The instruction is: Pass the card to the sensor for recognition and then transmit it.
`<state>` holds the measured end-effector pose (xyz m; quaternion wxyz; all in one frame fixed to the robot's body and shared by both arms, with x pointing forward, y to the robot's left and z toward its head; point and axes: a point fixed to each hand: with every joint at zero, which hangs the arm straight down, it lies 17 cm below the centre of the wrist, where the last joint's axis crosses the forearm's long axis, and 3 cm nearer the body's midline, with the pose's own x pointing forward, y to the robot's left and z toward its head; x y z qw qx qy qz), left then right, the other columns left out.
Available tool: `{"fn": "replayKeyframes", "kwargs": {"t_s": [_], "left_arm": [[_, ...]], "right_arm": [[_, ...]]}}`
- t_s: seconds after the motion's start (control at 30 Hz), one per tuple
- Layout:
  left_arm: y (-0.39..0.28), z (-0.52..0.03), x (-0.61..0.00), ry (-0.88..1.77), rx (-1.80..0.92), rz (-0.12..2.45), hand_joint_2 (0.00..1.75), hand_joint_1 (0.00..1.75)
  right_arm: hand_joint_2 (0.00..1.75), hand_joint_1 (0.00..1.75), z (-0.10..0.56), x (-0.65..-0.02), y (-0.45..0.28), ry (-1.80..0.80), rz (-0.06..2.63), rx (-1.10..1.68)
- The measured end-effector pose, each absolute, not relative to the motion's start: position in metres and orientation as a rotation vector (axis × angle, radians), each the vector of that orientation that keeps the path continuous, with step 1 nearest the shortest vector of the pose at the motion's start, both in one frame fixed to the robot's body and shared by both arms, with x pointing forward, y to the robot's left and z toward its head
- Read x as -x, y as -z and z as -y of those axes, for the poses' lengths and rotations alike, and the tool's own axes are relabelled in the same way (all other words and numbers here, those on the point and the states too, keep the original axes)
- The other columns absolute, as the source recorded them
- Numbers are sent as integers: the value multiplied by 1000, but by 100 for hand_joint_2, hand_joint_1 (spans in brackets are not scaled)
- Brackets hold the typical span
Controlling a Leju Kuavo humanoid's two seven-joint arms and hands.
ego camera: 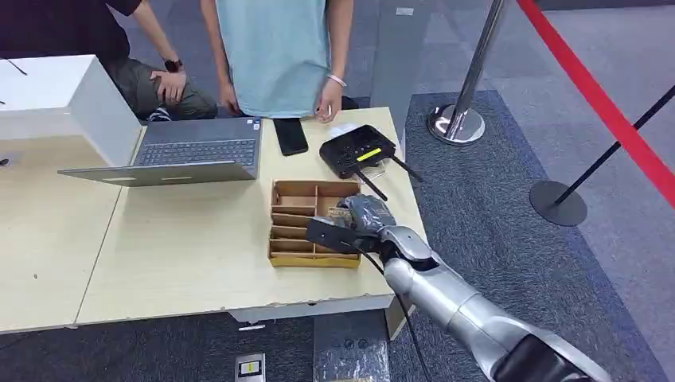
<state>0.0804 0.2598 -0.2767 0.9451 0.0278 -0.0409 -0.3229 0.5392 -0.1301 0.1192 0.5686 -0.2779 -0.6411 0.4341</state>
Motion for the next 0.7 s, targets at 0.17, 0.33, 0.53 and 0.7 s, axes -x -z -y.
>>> {"fn": "replayKeyframes", "kwargs": {"t_s": [0.17,0.33,0.53,0.7], "left_arm": [[277,-260,-80,668,-58,81,0,0],[277,-260,-79,678,-59,81,0,0],[277,-259,-80,691,-58,86,0,0],[277,-258,-80,698,-57,89,0,0]], "right_arm": [[175,175,128,-546,-132,-1011,1528,662],[175,175,120,-556,-159,-1001,1577,676],[175,175,113,-571,-202,-999,1640,711],[175,175,109,-581,-235,-1006,1686,749]]}}
